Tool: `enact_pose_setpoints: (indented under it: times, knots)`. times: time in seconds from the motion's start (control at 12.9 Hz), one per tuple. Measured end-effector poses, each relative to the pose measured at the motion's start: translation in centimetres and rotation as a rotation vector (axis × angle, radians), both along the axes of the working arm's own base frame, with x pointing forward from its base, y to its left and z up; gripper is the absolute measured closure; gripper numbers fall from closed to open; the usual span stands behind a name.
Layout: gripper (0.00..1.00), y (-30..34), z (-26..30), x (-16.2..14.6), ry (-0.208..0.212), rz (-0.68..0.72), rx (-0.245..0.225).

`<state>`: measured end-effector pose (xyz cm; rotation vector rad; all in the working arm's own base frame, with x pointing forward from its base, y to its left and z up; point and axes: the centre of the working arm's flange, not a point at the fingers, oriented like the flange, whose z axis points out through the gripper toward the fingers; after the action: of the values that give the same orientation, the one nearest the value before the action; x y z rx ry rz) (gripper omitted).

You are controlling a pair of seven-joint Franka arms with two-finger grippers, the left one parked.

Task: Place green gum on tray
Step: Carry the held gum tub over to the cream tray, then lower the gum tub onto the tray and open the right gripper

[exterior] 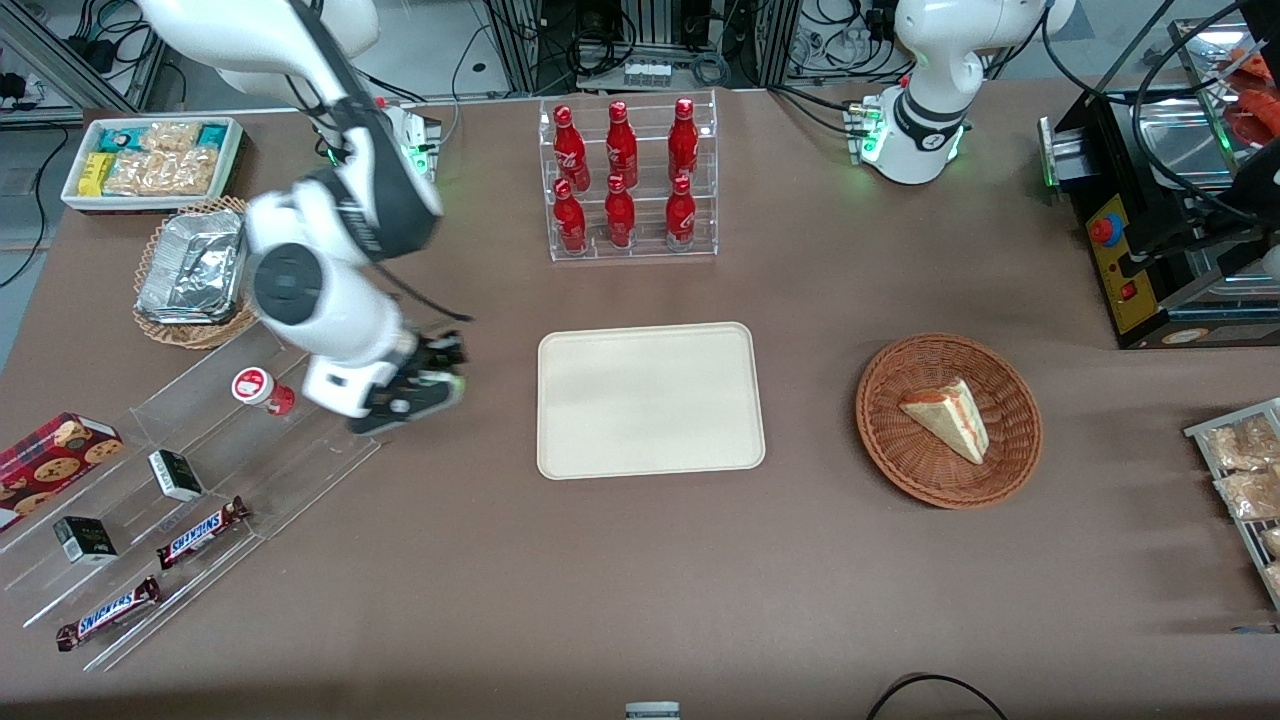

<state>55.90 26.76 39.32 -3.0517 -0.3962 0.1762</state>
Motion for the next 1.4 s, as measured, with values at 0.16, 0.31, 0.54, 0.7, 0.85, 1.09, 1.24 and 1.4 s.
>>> enact_pose_setpoints:
  times: [0.16, 0.31, 0.54, 0.7, 0.85, 1.09, 1.24, 1.4]
  knots:
    - [0.41, 5.5, -1.9, -0.4, -0.010, -0.064, 0.026]
    - [0.41, 10.7, -4.1, -1.5, -0.042, -0.129, 0.029]
    - [0.41, 16.8, -7.6, -3.2, -0.083, -0.210, 0.036]
    - [0.41, 19.3, -10.0, -4.1, -0.105, -0.256, 0.044]
    - [0.41, 20.7, -12.3, -4.6, -0.125, -0.277, 0.052]
    - [0.41, 21.3, -14.7, -4.8, -0.137, -0.292, 0.052]
    - [0.41, 21.4, -15.3, -4.8, -0.138, -0.296, 0.049]
    - [0.37, 21.4, -15.4, -4.8, -0.140, -0.295, 0.047]
